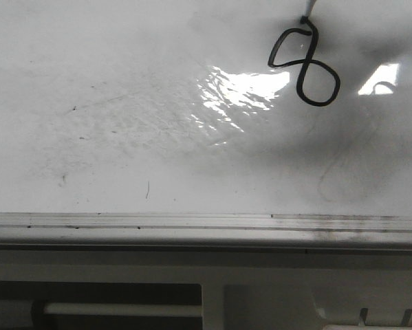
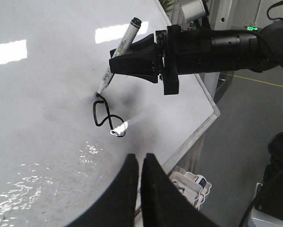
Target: Write number 8 on whiteboard
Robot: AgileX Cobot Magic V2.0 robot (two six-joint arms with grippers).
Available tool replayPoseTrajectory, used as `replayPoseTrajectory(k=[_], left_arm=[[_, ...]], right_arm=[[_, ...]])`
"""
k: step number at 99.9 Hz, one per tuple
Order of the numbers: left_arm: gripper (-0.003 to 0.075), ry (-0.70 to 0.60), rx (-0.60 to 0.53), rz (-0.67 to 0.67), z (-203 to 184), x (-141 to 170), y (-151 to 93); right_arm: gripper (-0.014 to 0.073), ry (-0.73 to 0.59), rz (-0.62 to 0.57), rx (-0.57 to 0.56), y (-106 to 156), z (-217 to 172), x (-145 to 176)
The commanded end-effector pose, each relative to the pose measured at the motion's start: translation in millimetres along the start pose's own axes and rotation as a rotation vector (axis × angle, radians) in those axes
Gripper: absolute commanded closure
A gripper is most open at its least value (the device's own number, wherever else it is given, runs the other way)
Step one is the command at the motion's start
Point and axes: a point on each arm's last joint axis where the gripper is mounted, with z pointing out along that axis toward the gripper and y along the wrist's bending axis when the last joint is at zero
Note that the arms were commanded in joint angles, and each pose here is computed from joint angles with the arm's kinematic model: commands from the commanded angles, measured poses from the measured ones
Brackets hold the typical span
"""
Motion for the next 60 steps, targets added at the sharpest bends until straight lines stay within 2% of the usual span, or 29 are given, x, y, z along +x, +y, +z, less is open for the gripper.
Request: replayPoseTrajectory(k=[1, 10, 17, 22, 34, 41, 52, 60], left_arm=[[0.0741, -0.032, -0.002, -0.023, 0.1, -9.4, -0.2], [0.0734, -0.023, 0.015, -0.021, 0.1, -8.7, -1.7], [0.0683, -0.012, 0.018, -0.006, 0.7, -7.7, -1.9], [0.0608, 0.004, 0.019, 0.001, 3.2, -6.1, -1.2], [0.0344, 0.079, 0.026, -0.028, 18.7, 1.9, 3.4], [0.026, 0.153, 0.076, -0.049, 31.7, 8.0, 3.3], [0.0275, 0.26, 0.19, -0.065, 53.9, 13.5, 1.0], [0.0303, 0.264, 0.263, -0.068, 67.2, 12.5, -0.6]], right_arm=[[0.0659, -0.044, -0.013, -0.02, -2.4, -10.4, -17.2], [0.0659, -0.029, -0.014, -0.112, 5.2, -27.1, -21.1], [0.0659, -0.006, -0.02, -0.207, 13.9, -40.3, -22.3], [0.0659, 0.005, -0.024, -0.27, 20.0, -48.8, -23.0], [0.0659, -0.018, 0.003, -0.359, 30.8, -59.9, -28.3], [0.0659, -0.036, 0.033, -0.408, 36.9, -63.1, -34.4], [0.0659, -0.049, 0.029, -0.489, 48.4, -64.4, -43.3], [0.0659, -0.039, 0.016, -0.556, 58.5, -63.7, -47.8]])
